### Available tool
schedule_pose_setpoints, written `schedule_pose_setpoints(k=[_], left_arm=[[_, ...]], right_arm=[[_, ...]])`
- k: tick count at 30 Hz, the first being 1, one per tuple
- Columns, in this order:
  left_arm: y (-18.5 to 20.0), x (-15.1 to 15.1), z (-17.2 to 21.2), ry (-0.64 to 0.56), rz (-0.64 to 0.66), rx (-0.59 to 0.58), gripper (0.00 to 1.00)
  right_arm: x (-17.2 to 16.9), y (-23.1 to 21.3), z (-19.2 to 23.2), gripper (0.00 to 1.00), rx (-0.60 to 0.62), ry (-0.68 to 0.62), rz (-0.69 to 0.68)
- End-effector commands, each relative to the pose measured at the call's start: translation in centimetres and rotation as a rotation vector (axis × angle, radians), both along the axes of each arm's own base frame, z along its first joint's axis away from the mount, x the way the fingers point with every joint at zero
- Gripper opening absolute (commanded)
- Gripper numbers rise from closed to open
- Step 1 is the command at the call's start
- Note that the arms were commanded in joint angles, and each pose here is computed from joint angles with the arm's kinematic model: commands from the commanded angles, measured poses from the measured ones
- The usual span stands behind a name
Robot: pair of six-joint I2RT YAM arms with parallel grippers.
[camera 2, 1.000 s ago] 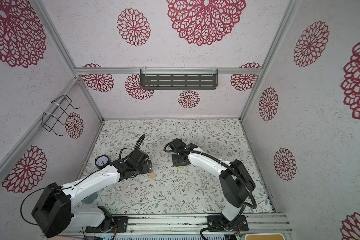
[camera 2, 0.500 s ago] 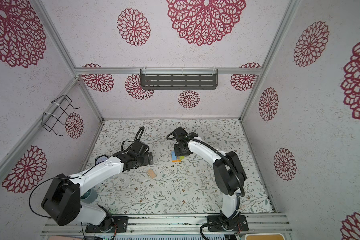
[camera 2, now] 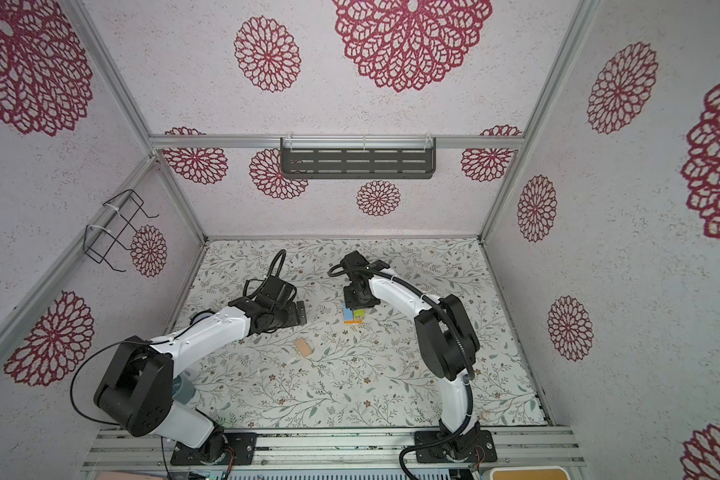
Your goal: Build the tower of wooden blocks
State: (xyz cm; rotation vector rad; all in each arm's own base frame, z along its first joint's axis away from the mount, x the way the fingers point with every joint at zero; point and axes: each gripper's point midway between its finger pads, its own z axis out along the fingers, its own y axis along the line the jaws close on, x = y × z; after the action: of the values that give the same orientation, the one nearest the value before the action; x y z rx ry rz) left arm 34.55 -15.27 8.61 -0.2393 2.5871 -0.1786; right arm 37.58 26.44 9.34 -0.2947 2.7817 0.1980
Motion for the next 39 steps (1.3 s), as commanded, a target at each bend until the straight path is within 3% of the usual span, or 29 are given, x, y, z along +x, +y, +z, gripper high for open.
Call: schedule_pose_setpoints(k=[1,39], left_arm=[[0.0,0.5,-0.3,-0.011,-0.002,-0.016,0.97],[0.2,0.6,-1.4,0.019,-0.001,-0.027,0.97]], right_arm=[[0.5,0.5,1.1,0.3,0.018,-0.016,0.007],[1.5,0.8,-0.4,0.3,0.019,-0.004,-0.003]])
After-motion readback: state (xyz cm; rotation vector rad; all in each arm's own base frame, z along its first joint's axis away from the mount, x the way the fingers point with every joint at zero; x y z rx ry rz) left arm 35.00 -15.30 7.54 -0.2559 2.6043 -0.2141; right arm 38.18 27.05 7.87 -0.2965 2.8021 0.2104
